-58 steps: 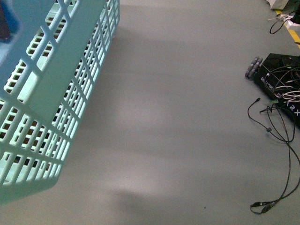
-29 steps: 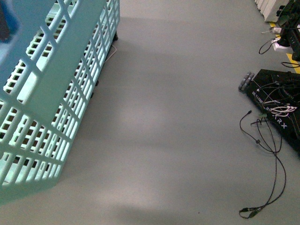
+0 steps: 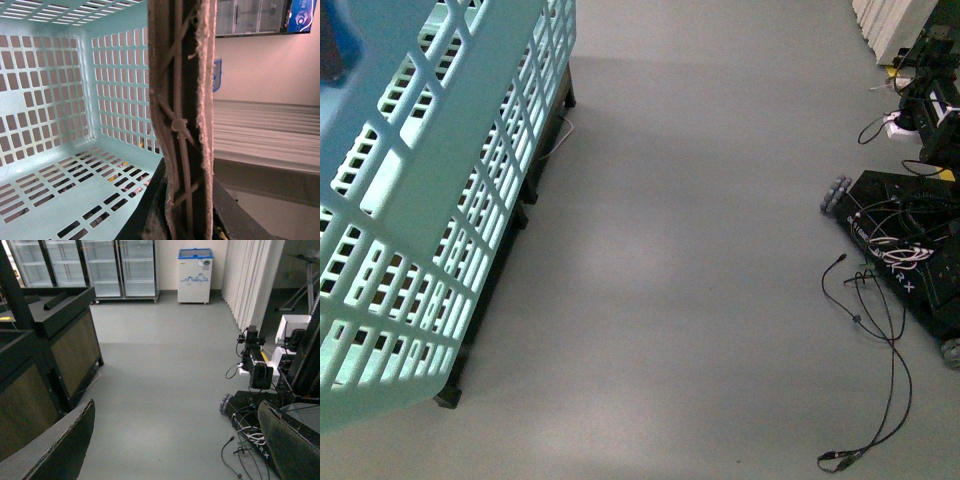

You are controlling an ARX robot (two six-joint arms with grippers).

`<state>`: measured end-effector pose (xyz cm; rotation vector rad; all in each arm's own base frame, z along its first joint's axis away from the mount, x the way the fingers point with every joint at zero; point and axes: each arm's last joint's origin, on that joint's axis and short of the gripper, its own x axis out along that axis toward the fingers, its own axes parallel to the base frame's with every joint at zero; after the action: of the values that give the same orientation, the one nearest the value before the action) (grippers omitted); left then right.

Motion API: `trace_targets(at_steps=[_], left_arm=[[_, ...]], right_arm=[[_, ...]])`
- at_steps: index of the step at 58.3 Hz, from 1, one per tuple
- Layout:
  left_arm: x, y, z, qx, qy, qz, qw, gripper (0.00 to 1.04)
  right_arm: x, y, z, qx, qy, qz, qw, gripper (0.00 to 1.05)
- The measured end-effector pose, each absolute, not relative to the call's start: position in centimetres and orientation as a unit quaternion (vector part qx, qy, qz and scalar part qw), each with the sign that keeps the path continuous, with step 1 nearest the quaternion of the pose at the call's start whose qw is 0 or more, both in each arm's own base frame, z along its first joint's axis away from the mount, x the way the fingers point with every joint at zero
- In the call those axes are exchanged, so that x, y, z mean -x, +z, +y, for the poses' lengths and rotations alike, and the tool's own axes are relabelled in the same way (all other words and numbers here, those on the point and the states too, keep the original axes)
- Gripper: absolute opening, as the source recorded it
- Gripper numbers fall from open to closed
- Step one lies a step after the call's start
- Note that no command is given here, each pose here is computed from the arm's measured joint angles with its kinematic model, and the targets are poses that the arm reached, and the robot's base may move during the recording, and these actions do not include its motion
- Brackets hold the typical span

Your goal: Pick lemon and mango into basket

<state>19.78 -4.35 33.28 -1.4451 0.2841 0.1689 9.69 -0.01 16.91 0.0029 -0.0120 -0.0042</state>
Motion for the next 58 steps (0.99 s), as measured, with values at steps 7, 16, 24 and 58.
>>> trace_targets(at_steps=[7,16,24,58], left_arm=[[-19.76,33.29,-4.51,0.663,0.069,0.138,0.732,0.08],[-19.73,33.33,-4.39,0.658,0.077,0.128,0.738,0.08],[-19.77,33.29,-4.38,0.658,0.077,0.129,0.737,0.08],[-19.80,33.28,-4.37,0.658,0.078,0.129,0.738,0.08]], right_arm=[[-9.69,16.91,-0.01,-0.001,-0.002,-0.006,1.000,0.96],[-9.69,16.91,-0.01,-0.001,-0.002,-0.006,1.000,0.96],[-9.68,16.92,-0.01,-0.001,-0.001,-0.007,1.000,0.96],[-9.68,16.91,0.00,-0.001,0.000,-0.006,1.000,0.96]])
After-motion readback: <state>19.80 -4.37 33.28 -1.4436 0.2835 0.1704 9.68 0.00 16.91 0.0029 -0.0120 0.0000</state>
